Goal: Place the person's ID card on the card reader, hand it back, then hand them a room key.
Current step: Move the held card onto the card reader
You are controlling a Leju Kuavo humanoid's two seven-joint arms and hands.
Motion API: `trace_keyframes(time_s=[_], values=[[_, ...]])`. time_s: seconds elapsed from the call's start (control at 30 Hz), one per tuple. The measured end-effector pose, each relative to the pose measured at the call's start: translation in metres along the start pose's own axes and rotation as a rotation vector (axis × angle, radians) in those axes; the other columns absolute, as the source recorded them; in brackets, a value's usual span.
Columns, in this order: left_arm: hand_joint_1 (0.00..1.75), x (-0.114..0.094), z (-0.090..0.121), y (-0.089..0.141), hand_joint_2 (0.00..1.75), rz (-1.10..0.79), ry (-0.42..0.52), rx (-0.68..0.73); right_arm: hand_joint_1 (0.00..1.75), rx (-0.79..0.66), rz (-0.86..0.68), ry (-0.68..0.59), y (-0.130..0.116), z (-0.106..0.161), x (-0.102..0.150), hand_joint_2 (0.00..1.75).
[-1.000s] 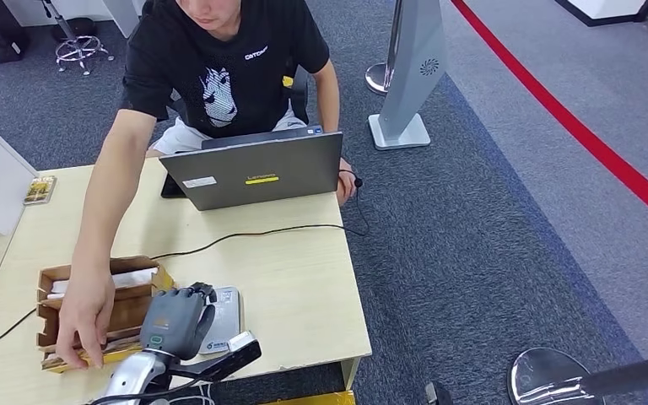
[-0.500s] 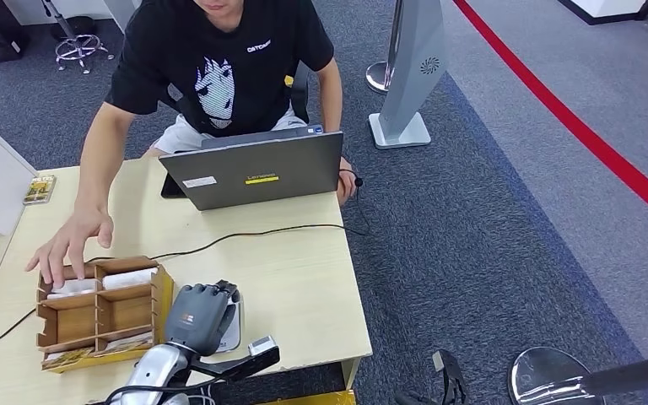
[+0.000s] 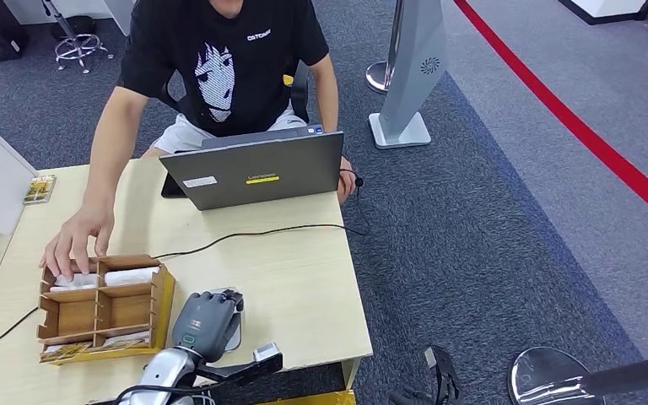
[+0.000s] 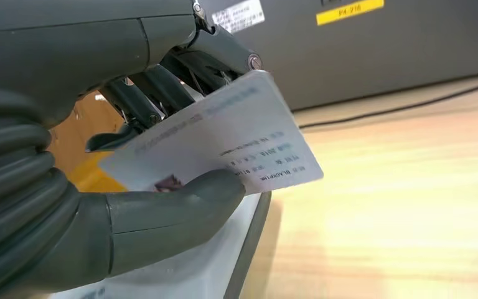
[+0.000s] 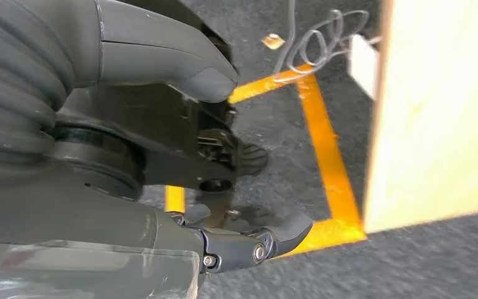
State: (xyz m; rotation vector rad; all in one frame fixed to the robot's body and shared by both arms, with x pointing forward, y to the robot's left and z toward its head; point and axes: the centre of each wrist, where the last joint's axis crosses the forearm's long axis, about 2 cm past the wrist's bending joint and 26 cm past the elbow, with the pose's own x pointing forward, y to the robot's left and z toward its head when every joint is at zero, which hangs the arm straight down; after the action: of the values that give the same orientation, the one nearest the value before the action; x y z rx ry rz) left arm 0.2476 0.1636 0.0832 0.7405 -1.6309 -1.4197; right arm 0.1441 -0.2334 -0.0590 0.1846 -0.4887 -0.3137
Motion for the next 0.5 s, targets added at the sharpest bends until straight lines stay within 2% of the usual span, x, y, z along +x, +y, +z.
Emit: trace_keyframes(time_s=[0.13,0.23,0.4,0.5], values=[[1.75,-0.003,0.008,-0.007,1.75,-0.009,0.03,-0.036,0.0,-0.063,-0.219,-0.197,-0.01,0.006,0.018,1.75],[1.75,-0.005,0.016,-0.009,1.75,-0.012,0.045,-0.05,0.0,-0.15,-0.389,-0.36,-0.016,0.018,0.051,1.75],[1.75,-0.006,0.029,-0.003,1.75,-0.001,0.079,0.01,0.0,-0.225,-0.5,-0.744,-0.018,0.046,0.109,1.75],[1.75,-0.005,0.047,0.01,1.75,0.012,0.135,0.082,0.0,-0.278,-0.521,-0.966,-0.032,0.084,0.102,1.75]])
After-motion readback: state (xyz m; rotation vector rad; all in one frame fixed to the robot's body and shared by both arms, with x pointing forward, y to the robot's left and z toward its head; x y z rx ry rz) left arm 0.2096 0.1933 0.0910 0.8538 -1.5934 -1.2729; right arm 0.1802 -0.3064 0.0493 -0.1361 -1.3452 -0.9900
